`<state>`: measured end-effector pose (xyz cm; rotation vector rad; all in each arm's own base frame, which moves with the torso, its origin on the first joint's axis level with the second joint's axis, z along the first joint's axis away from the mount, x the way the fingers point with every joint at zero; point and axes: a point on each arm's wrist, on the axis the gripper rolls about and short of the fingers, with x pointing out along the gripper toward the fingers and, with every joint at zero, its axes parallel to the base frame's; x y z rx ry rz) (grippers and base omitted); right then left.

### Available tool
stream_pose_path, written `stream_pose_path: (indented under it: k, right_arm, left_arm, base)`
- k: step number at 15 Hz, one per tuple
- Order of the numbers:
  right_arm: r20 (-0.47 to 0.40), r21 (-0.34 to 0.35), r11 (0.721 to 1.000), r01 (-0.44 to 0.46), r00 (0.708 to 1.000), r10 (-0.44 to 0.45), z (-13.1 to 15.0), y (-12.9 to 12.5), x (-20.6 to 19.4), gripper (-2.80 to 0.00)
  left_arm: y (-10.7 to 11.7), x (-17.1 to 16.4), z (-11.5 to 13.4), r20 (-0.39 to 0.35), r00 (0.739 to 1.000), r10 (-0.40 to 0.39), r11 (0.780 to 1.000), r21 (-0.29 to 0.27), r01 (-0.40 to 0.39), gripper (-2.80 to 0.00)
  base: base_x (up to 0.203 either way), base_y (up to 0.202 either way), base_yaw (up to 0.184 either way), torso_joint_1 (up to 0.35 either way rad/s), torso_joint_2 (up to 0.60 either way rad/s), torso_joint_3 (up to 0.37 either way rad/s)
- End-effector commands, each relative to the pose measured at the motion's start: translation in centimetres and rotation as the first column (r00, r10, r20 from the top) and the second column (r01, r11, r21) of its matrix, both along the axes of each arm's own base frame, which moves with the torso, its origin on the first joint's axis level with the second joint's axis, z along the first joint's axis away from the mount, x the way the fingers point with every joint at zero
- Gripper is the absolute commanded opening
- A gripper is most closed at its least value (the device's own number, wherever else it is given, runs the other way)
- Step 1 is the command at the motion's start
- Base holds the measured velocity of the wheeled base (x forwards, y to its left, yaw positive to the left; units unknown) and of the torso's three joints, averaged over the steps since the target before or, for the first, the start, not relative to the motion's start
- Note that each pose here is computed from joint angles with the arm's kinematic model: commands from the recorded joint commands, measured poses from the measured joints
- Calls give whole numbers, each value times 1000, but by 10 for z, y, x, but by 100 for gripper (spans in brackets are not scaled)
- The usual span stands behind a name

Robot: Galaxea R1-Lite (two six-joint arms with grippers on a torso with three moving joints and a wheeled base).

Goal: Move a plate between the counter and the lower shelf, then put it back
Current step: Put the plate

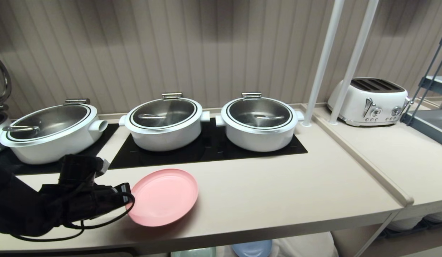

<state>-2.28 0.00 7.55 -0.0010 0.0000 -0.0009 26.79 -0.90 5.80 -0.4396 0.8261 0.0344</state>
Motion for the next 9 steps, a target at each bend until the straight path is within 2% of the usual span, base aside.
stream_pose_path:
  k: [1, 9]
  right_arm:
    - [0, -1, 1000, -1, 1000, 1, 0, 0, 0, -280]
    - [0, -1, 1000, 1, 1000, -1, 0, 0, 0, -280]
  left_arm:
    - [0, 3, -11, -30, 1000, -5, 1000, 7, 5, -280]
    - [0, 10, -20, -34, 999, -7, 1000, 10, 7, -280]
  base:
    - [0, 0, 0, 0, 0, 0]
    - [0, 0, 0, 0, 0, 0]
